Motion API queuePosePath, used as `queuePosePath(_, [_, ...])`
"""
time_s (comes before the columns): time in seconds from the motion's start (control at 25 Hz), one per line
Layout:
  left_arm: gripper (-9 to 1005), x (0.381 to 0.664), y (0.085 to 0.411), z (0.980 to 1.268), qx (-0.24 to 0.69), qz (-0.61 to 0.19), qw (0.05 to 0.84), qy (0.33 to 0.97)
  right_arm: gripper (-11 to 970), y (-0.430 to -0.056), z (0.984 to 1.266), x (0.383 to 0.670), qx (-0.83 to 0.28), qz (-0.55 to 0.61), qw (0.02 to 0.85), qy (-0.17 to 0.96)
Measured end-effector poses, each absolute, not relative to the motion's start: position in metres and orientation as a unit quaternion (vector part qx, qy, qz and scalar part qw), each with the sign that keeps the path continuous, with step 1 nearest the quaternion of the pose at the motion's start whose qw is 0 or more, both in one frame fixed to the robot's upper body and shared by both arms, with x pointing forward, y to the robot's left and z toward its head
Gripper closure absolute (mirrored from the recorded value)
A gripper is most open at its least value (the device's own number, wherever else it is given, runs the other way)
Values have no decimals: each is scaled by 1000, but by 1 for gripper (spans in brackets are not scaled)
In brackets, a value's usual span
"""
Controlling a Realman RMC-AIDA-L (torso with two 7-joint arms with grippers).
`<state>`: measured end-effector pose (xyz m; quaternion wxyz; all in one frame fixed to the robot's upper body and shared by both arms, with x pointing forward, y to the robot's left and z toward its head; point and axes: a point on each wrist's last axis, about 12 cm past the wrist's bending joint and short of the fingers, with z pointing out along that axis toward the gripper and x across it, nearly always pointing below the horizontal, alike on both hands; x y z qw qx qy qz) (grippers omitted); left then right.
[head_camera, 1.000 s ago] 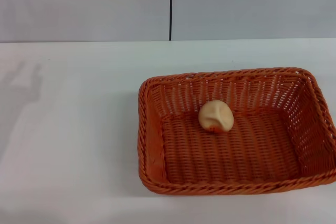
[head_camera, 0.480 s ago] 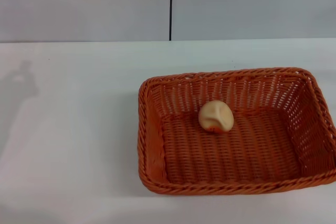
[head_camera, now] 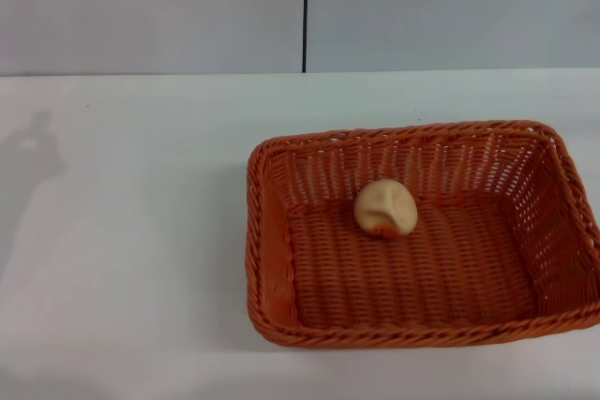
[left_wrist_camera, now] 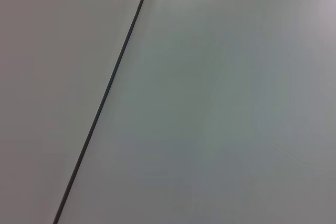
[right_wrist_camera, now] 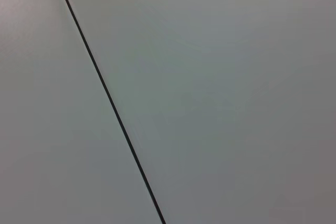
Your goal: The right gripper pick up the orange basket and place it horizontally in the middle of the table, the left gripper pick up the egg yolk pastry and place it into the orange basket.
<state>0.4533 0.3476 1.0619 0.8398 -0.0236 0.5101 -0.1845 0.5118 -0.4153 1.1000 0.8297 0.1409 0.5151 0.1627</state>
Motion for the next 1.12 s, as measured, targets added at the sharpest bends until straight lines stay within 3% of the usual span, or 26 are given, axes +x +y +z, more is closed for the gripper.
queuePosePath(1.12, [991, 449, 344, 1057, -33, -192, 834, 516, 464, -401, 1080, 503, 167, 181, 810, 532])
